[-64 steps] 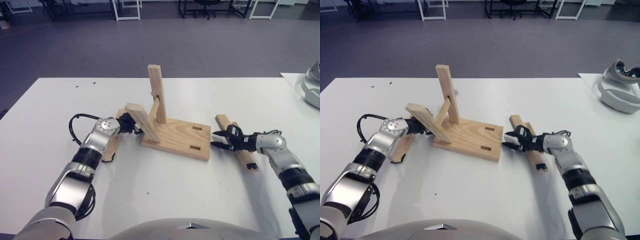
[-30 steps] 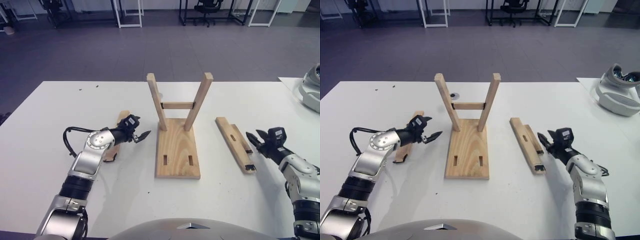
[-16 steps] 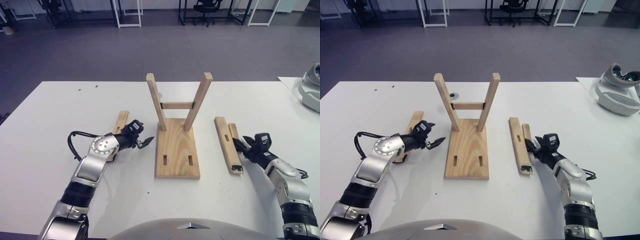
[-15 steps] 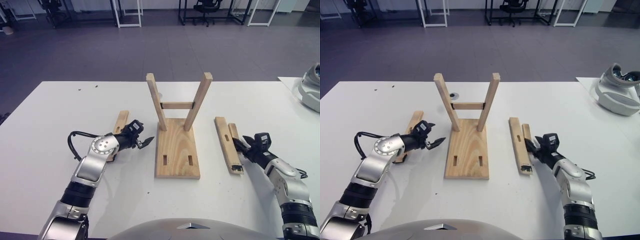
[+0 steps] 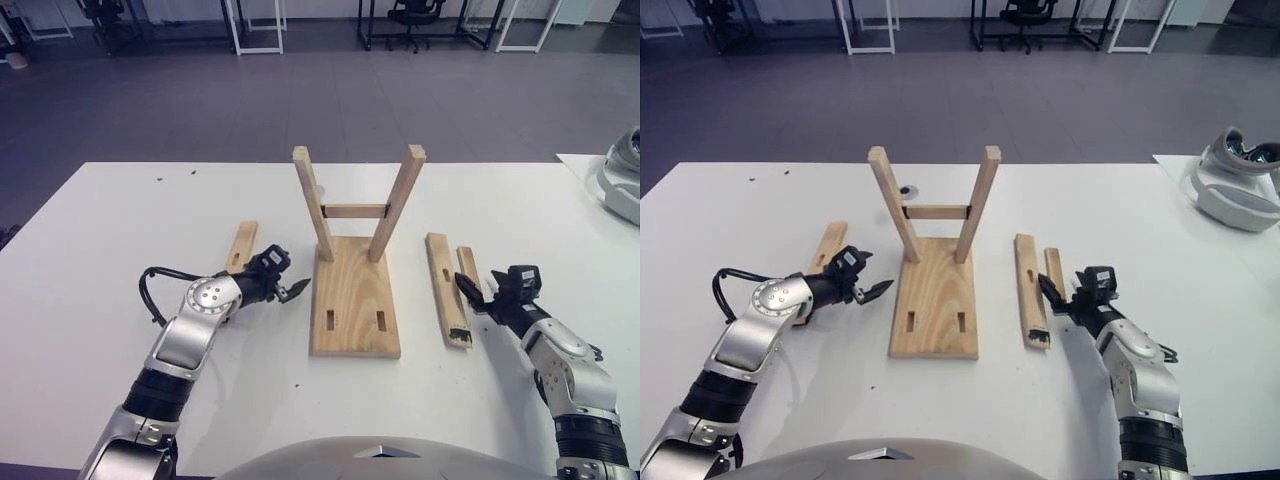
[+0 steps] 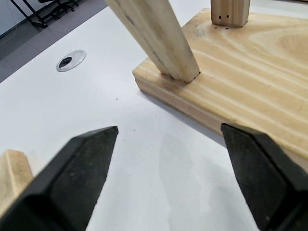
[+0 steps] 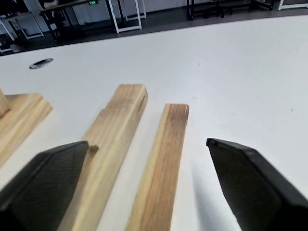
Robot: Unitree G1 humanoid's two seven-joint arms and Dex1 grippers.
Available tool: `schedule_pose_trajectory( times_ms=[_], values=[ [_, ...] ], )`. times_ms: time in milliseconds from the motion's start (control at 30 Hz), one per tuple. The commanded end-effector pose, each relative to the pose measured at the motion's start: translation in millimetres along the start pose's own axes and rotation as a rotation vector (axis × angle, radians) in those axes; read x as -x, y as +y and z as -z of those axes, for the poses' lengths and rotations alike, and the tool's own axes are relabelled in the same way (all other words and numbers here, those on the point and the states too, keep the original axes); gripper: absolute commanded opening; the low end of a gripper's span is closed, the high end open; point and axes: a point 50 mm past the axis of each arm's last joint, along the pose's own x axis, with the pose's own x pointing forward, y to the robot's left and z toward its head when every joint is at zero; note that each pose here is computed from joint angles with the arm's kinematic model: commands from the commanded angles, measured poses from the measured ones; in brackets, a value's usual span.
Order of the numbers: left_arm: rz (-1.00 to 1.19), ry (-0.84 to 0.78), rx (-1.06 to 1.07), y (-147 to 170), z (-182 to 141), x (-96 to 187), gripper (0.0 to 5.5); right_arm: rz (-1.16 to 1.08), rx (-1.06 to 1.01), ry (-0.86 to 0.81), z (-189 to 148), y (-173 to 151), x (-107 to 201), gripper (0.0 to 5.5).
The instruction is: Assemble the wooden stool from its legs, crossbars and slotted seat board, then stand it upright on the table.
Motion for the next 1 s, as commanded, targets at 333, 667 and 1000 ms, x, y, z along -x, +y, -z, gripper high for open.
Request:
schedule_pose_trajectory(
  times_ms=[333,667,1000],
  values=[
    [-0.006,0.006,0.002,-4,0,-1,3.97,0.125,-0.002,0.141,30,-6,1,4.59],
    [-0.001,-0.380,0.308,0,-49,21,3.97,0.171,0.120,0.261,47,-16,17,2.52],
    [0.184,-1.094,0.724,35,-167,62,3.97,0.023,0.284,-0.386,-99,14,-19,1.33]
  ],
)
